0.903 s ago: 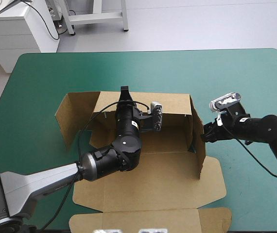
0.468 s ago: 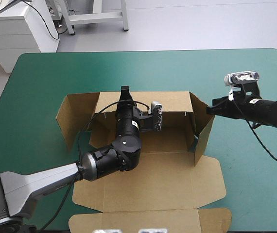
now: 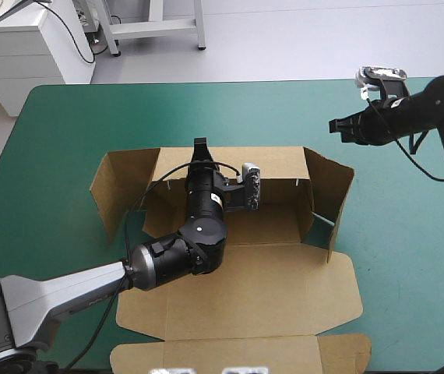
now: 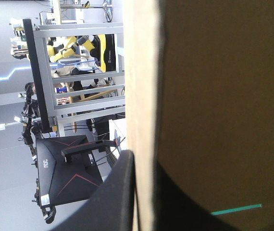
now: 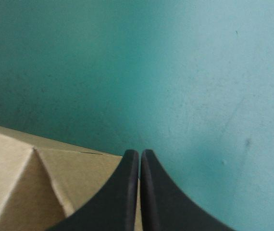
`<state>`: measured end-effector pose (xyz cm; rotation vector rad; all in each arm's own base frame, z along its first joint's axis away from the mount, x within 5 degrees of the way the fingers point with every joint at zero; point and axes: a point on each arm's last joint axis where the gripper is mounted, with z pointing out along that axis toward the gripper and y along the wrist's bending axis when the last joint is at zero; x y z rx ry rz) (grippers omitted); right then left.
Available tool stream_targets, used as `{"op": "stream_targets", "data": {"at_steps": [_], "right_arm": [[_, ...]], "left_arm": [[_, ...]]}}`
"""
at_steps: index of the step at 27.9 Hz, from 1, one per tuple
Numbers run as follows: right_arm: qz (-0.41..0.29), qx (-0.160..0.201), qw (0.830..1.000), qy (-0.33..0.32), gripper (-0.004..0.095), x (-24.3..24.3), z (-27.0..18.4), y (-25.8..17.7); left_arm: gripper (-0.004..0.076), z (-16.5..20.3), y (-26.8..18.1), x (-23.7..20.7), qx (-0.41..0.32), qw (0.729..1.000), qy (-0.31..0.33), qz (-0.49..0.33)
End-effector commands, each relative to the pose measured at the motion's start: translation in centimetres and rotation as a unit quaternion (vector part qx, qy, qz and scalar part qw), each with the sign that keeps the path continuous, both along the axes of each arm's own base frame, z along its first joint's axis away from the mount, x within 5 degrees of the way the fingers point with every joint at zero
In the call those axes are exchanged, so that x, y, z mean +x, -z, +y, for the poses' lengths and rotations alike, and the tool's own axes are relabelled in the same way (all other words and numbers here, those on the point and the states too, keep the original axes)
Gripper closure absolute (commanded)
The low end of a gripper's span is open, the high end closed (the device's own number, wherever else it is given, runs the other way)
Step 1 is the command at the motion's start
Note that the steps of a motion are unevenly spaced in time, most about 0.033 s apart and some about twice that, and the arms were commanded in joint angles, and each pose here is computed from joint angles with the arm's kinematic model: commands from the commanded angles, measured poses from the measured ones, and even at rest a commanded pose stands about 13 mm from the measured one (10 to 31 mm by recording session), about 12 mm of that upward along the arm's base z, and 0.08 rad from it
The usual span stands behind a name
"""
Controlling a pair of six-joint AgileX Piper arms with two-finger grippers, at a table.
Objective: Fold the box
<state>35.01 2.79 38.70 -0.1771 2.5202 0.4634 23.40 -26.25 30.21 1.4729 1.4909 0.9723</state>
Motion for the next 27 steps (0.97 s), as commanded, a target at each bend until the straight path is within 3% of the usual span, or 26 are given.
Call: {"op": "stream_targets", "data": {"at_steps": [1,6,19,27], "right_arm": [[0.007,-0.015,1.0,0.023,0.0908,1.0,-0.7,-1.5],[0.03,-0.048,0.997,0.049,0.0907,2.0,-1.4,-0.1],[0.101,-0.057,0.993,0.016,0.091,-1.2,-1.2,4.5],[-0.03,0.009,0.999,-0.006,0.091,-5.8,0.1,3.8]], "left_arm": [[0.0731,0.1,-1.4,-0.4,-0.029,1.0,0.009,-0.007],[0.0731,0.1,-1.4,-0.4,-0.029,1.0,0.009,-0.007],[0.0731,0.1,-1.3,-0.4,-0.034,0.999,0.005,0.001],[0.0731,0.2,-1.1,-0.5,-0.053,0.998,-0.006,0.015]]}}
